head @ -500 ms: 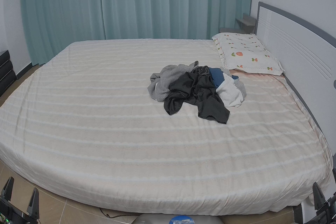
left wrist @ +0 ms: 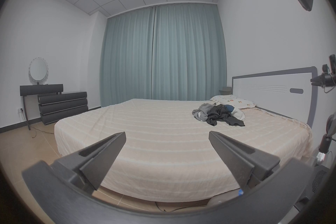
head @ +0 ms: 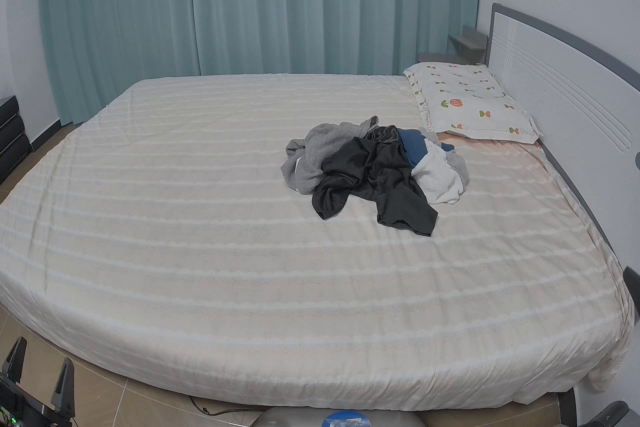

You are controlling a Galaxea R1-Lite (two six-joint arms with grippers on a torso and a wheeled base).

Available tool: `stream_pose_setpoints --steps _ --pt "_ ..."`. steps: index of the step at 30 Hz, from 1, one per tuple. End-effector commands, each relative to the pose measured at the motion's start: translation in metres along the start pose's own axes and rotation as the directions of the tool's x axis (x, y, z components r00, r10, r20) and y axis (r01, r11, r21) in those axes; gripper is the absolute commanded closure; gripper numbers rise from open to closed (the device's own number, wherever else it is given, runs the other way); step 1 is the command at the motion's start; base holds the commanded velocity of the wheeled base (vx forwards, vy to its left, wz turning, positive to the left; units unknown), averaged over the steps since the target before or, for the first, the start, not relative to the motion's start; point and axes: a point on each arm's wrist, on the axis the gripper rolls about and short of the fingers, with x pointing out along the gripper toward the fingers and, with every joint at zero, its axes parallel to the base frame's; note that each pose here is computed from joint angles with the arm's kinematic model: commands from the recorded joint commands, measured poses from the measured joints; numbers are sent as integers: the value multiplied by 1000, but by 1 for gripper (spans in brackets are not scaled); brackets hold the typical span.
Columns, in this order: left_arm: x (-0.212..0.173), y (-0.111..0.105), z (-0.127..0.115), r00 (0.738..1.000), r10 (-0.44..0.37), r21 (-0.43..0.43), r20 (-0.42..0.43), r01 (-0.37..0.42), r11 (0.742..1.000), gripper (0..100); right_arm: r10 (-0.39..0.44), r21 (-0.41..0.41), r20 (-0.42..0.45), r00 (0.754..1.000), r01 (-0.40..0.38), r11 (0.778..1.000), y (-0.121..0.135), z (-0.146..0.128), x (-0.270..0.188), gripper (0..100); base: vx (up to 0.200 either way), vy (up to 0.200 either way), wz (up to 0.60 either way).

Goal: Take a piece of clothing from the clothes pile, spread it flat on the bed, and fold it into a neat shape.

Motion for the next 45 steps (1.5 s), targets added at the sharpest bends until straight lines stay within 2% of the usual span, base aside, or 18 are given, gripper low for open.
stream_pose_setpoints --steps 1,6,9,10,17,19,23,25,34,38,45 --pt "0 0 -5 1000 0 0 0 0 1000 0 70 132 -395 916 -19 991 4 -23 223 0 0 0 0" --pt "0 0 -5 1000 0 0 0 0 1000 0 31 163 -460 887 50 985 1 -64 317 0 0 0 0" --pt "0 0 -5 1000 0 0 0 0 1000 0 23 169 -466 884 64 983 1 -71 336 0 0 0 0" --pt "0 0 -5 1000 0 0 0 0 1000 0 13 183 -478 878 85 979 4 -90 375 0 0 0 0" --pt "0 0 -5 1000 0 0 0 0 1000 0 16 251 -534 846 140 958 24 -133 439 0 0 0 0" --pt "0 0 -5 1000 0 0 0 0 1000 0 18 260 -538 843 146 954 27 -137 445 0 0 0 0" --pt "0 0 -5 1000 0 0 0 0 1000 0 30 310 -574 818 184 933 41 -159 469 0 0 0 0" --pt "0 0 -5 1000 0 0 0 0 1000 0 32 328 -580 814 197 924 43 -165 477 0 0 0 0" --pt "0 0 -5 1000 0 0 0 0 1000 0 -24 313 -572 820 245 917 36 -185 502 0 0 0 0" --pt "0 0 -5 1000 0 0 0 0 1000 0 -40 309 -581 813 266 913 30 -197 505 0 0 0 0" --pt "0 0 -5 1000 0 0 0 0 1000 0 -40 318 -561 827 259 912 29 -187 507 0 0 0 0"
